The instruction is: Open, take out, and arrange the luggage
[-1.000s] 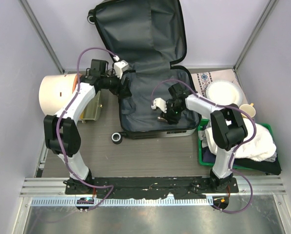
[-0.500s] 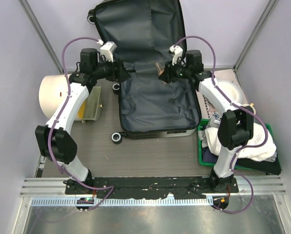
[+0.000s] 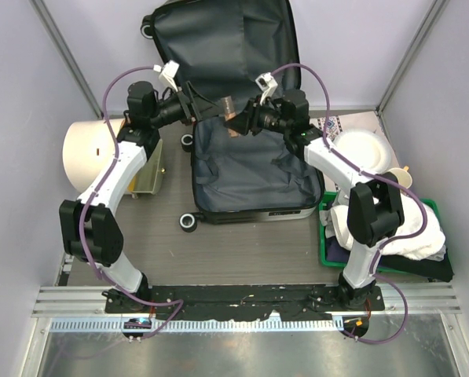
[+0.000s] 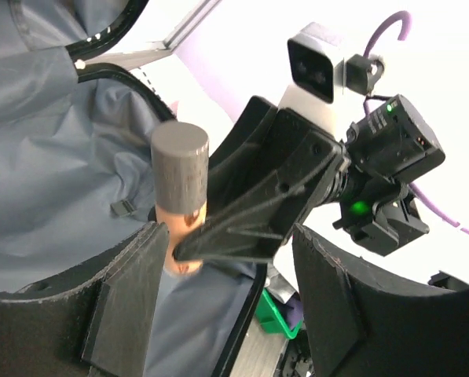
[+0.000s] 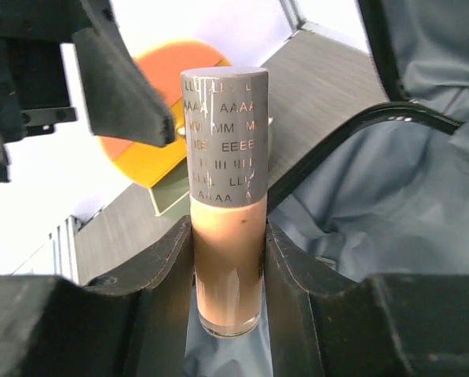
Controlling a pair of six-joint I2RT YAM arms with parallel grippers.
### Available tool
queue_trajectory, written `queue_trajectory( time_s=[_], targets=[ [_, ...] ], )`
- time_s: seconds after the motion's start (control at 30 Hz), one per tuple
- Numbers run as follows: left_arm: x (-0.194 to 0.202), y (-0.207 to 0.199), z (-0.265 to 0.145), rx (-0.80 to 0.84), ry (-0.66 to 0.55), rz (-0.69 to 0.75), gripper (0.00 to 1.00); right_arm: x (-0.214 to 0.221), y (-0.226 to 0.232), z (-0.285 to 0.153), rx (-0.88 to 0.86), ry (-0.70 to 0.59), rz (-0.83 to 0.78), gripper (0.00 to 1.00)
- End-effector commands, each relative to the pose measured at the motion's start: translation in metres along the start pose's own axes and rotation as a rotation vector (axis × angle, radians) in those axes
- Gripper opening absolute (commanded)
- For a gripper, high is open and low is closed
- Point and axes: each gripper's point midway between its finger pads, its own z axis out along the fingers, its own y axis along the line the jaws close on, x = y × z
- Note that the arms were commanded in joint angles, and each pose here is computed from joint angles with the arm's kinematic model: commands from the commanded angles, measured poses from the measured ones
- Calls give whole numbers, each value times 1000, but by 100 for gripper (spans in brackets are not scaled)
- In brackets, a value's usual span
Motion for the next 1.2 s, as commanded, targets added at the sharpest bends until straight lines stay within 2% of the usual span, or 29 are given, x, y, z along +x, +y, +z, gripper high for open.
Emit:
queue_trajectory(
  time_s=[0.0, 0.1, 0.33, 0.43, 0.47, 0.57, 0.63, 0.67, 0.87, 0.93, 0.97, 1.0, 1.03, 1.1, 1.13, 1.17],
  targets=[
    [-10, -28, 0, 114, -47, -15, 68, -56, 61, -12, -116, -156, -90, 1],
    [-3, -15, 1, 72, -59, -66, 67, -60, 70, -9, -132, -171, -75, 1],
    [1, -14, 6, 60, -65, -68, 63, -56, 92, -3, -171, -168, -71, 1],
    [-1, -17, 7, 70, -71, -68, 56, -53, 99, -2, -185, -167, -80, 1],
    [-1, -17, 7, 73, -71, -69, 50, -54, 98, -2, -176, -172, -79, 1],
    [2, -16, 6, 70, -72, -86, 42, -57, 100, -2, -181, -180, -74, 1],
    [3, -14, 6, 69, -77, -97, 43, -57, 103, -1, -193, -184, -77, 1],
    [4, -14, 6, 70, -77, -101, 48, -56, 104, -1, -198, -181, -74, 1],
    [4, -14, 4, 61, -83, -105, 50, -53, 114, 2, -224, -176, -78, 1],
    [6, -13, 4, 61, -79, -109, 42, -53, 114, 2, -225, -176, -76, 1],
    [7, -15, 2, 61, -75, -105, 31, -53, 114, 2, -223, -176, -76, 1],
    [7, -14, 0, 52, -73, -88, 26, -52, 114, 2, -221, -172, -77, 1],
    [9, -10, -3, 36, -64, -88, 17, -53, 115, 0, -219, -171, -83, 9],
    [8, -9, -13, 9, -59, -29, 8, -50, 112, -1, -200, -154, -85, 25],
    [13, 4, -20, -45, -37, -46, 0, -50, 107, -2, -177, -155, -100, 43],
    [14, 9, -26, -71, -28, -35, 0, -51, 103, -6, -158, -150, -101, 49]
  ],
)
